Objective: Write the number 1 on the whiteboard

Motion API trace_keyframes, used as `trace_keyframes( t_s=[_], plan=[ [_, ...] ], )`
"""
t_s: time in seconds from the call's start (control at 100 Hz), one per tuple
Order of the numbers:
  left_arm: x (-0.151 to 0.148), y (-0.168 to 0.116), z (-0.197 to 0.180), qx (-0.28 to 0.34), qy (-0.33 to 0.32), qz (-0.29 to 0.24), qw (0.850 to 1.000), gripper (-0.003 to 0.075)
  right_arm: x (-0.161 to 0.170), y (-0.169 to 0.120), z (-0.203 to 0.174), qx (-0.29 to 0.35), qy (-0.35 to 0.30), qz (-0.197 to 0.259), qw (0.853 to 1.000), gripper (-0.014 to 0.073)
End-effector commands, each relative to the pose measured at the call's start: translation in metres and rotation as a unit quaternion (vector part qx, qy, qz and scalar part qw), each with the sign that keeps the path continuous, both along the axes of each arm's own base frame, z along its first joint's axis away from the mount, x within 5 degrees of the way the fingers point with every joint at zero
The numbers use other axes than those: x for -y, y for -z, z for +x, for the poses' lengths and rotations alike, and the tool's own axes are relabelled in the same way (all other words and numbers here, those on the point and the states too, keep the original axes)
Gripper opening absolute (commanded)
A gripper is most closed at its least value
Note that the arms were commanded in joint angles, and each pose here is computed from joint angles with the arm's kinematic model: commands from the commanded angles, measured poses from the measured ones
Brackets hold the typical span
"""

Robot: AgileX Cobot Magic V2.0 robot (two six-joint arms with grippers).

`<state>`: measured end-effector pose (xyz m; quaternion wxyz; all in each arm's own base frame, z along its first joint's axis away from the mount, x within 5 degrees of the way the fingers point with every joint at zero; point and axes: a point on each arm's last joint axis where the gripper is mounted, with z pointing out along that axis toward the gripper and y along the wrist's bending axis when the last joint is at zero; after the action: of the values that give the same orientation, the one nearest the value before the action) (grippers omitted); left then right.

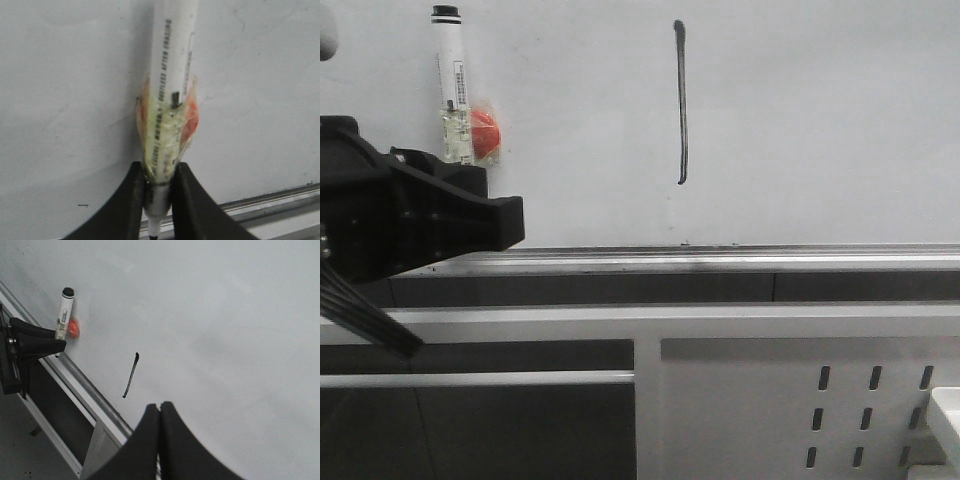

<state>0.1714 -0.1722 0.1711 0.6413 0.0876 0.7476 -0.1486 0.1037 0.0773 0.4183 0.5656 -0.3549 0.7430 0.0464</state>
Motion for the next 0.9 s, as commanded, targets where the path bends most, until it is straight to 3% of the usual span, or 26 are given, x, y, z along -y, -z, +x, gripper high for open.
trace_keyframes(
  t_s=[0.0, 0.18, 0.3, 0.43, 0.49, 0.74, 0.89],
  plan=[
    [-0.002, -0.031, 0.005, 0.124, -0.028, -0.053, 0.991, -0.002, -0.001, -0.013, 0.001, 0.047, -0.008, 0.015, 0.999, -0.0059],
    [0.004, -0.033, 0.002, 0.136, 0.009, -0.047, 0.989, 0.0003, 0.0, -0.014, 0.001, 0.052, -0.006, 0.011, 0.999, -0.0059],
    [0.007, -0.034, 0.001, 0.144, 0.031, -0.045, 0.988, 0.0144, 0.0, -0.014, 0.001, 0.052, -0.006, 0.011, 0.999, -0.0059],
    [0.003, -0.033, 0.003, 0.135, 0.006, -0.048, 0.99, 0.0314, 0.0, -0.014, 0.001, 0.052, -0.006, 0.011, 0.999, -0.0059],
    [0.001, -0.032, 0.003, 0.131, -0.005, -0.049, 0.99, 0.0352, 0.0, -0.014, 0.001, 0.052, -0.006, 0.011, 0.999, -0.0059],
    [0.0, -0.032, 0.003, 0.13, -0.009, -0.049, 0.99, 0.0359, 0.0, -0.014, 0.001, 0.052, -0.005, 0.01, 0.999, -0.0059],
    [0.001, -0.03, -0.007, 0.14, 0.045, -0.034, 0.989, 0.0358, 0.0, -0.014, 0.001, 0.053, -0.004, 0.008, 0.999, -0.0059]
  ],
)
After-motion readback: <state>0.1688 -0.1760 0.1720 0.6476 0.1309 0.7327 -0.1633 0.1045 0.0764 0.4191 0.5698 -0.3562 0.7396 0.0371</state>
